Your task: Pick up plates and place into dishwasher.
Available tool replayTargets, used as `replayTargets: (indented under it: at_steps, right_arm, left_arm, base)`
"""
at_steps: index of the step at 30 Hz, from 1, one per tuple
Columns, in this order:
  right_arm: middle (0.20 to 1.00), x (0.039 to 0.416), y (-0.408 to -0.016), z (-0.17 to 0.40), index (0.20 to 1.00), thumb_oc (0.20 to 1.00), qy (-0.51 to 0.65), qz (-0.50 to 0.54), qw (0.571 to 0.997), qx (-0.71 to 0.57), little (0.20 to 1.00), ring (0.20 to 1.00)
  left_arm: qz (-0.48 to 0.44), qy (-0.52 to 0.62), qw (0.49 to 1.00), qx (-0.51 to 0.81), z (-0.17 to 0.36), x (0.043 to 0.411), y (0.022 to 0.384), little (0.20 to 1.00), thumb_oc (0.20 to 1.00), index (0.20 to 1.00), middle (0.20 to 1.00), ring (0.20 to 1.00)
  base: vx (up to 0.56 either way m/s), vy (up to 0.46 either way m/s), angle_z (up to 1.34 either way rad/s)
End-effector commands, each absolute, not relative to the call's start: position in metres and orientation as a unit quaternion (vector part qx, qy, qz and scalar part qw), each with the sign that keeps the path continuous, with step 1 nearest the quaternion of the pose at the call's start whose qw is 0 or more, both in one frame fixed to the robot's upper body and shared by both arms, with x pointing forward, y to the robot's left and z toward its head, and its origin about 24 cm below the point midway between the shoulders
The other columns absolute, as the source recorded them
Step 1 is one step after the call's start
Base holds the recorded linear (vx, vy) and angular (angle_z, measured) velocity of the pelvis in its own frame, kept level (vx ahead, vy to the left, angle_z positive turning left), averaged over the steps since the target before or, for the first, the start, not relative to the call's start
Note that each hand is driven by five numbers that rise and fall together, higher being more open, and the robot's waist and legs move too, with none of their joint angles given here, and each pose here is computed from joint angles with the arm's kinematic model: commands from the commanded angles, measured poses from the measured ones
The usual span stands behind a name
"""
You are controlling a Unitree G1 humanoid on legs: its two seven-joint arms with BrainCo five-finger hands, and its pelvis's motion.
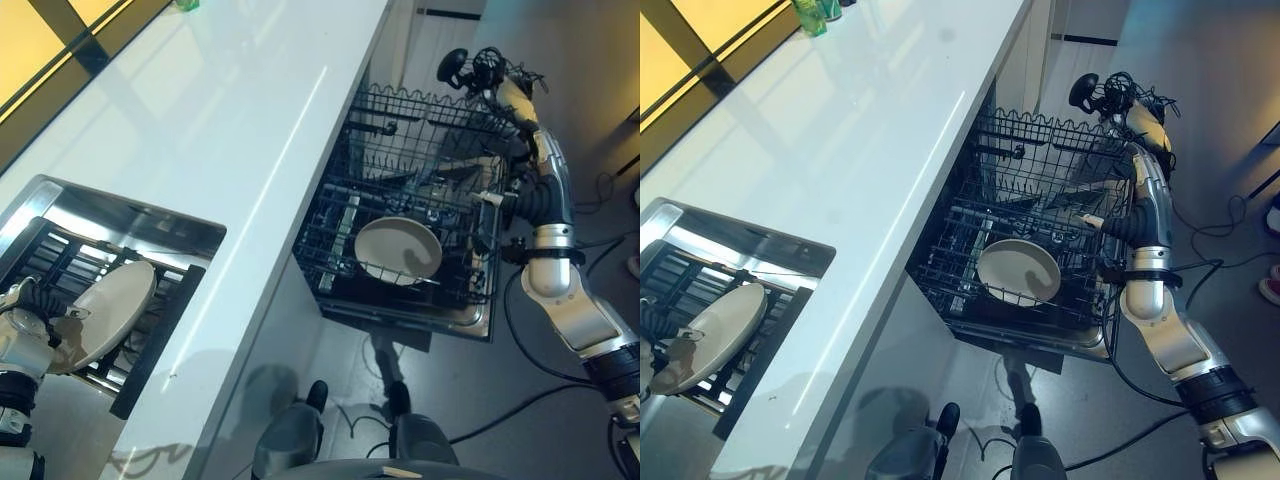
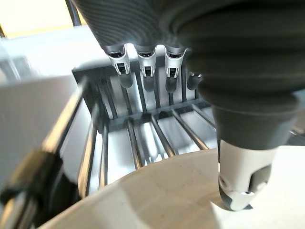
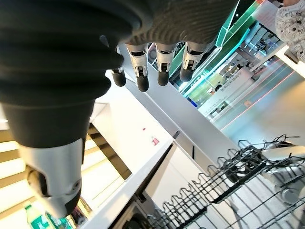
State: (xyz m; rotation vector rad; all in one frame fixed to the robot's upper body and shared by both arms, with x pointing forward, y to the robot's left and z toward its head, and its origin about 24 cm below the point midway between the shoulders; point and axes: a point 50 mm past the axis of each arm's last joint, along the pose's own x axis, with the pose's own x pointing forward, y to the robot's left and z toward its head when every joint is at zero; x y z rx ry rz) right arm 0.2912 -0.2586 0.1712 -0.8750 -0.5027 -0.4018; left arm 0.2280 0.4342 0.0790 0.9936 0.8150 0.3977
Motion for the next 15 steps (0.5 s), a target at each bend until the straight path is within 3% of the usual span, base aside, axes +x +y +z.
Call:
replayTargets:
  at_steps: [1, 6, 15]
  right_arm:
    - [1.0, 0.284, -0.255, 0.191, 1.0, 1.0, -0.292, -0.188, 0.844, -0.41, 1.0, 1.0]
    - [1.0, 0.277, -0.261, 0.184, 1.0, 1.0, -0.286, -0.195, 0.845, -0.408, 1.0, 1.0]
    - [1.0, 0.271, -0.259, 0.165, 1.0, 1.0, -0.261, -0.185, 0.856, -0.406, 1.0, 1.0]
  left_arm:
    - [0.117, 0.356, 0.848, 0.375, 0.062, 0.224, 0.421, 1.0, 1.0, 1.0, 1.0, 1.0]
    - [0.014, 0.284, 0.932, 0.225, 0.064, 0.237, 0.386, 1.0, 1.0, 1.0, 1.0, 1.0]
    - [-0.066, 0.278, 0.957, 0.059, 0.038, 0.221, 0.366, 1.0, 1.0, 1.0, 1.0, 1.0]
  base:
    - [0.0, 0.0, 0.0]
    - [0.01, -0.006, 0.02]
    - [0.08, -0.009, 0.06]
